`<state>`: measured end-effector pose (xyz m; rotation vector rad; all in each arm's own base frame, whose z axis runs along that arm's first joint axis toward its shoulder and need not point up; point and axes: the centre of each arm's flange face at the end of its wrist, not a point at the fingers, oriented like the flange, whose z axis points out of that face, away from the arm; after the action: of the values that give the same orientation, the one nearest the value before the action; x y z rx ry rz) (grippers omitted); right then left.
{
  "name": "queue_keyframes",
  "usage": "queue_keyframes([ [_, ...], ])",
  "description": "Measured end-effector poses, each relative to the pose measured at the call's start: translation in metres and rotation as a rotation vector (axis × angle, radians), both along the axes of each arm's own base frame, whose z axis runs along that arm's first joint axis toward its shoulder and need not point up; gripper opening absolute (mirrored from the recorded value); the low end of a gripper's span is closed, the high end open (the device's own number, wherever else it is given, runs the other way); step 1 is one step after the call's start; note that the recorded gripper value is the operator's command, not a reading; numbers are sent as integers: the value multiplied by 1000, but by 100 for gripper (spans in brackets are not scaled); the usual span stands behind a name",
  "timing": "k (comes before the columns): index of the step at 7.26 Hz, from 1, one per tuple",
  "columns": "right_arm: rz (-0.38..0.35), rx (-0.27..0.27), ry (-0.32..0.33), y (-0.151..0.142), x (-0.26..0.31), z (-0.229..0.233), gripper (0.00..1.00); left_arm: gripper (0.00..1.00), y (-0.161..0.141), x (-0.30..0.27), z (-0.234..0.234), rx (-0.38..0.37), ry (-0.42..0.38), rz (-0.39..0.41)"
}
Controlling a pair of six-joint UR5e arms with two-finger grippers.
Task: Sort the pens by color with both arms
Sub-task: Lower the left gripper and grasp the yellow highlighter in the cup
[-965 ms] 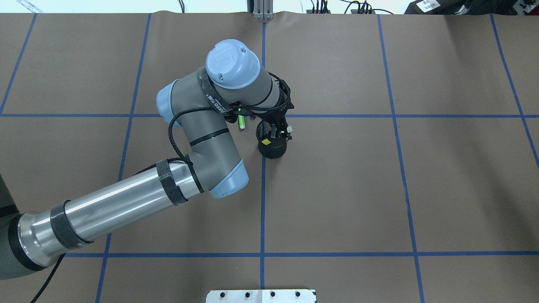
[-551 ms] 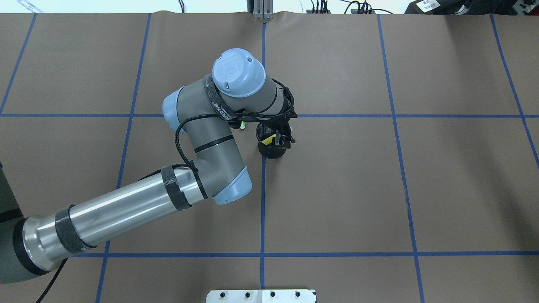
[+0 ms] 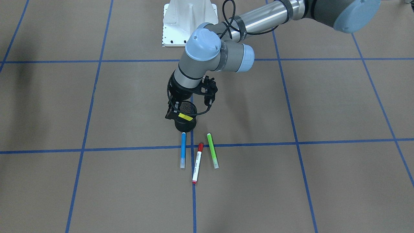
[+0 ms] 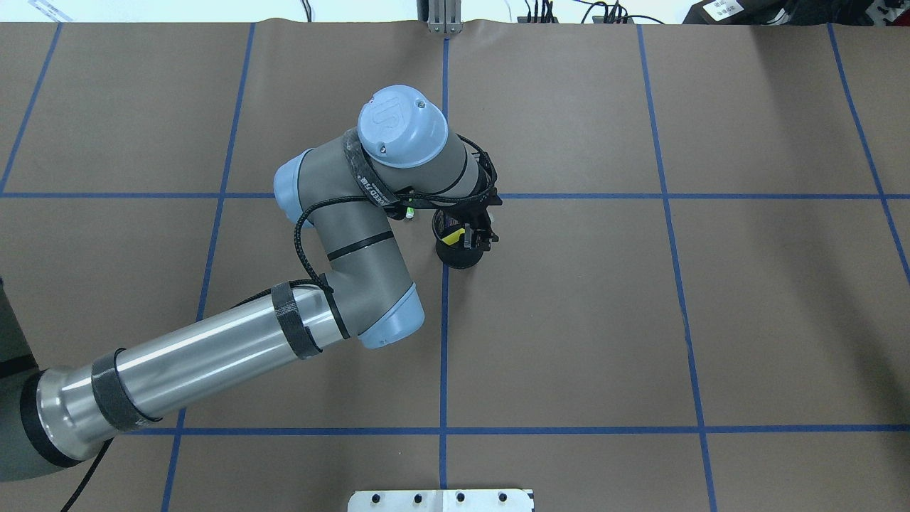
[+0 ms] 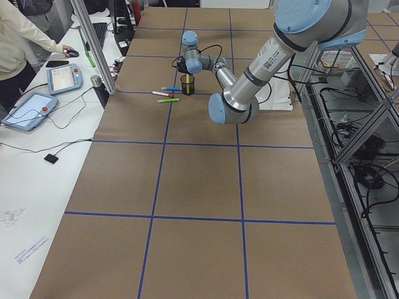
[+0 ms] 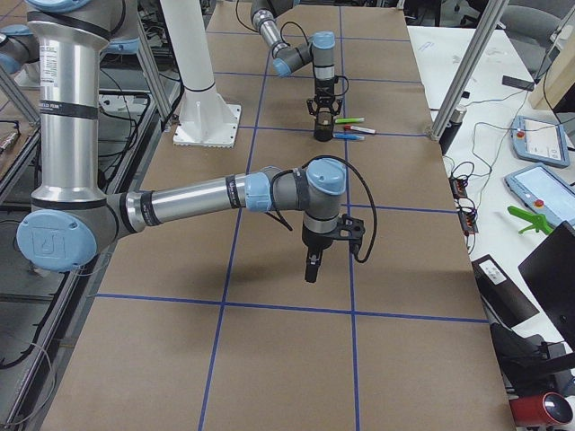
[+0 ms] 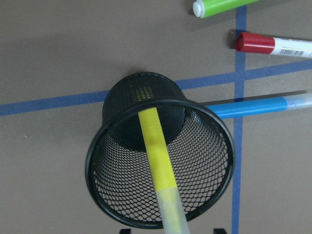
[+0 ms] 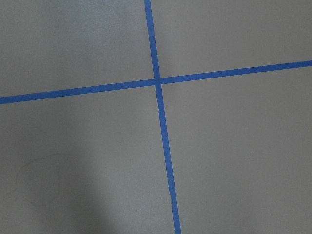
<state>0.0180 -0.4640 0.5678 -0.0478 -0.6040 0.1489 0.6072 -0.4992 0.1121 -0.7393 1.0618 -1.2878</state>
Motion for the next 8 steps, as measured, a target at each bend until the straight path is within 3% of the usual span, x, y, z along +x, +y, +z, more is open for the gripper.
queue_keyframes([
  [4,29,3,-1,0,15,0,100,47,-2,-2,3,19,-8,8],
  [8,31,9,0,-1,18,-1,100,12,-2,-2,5,19,-13,16],
])
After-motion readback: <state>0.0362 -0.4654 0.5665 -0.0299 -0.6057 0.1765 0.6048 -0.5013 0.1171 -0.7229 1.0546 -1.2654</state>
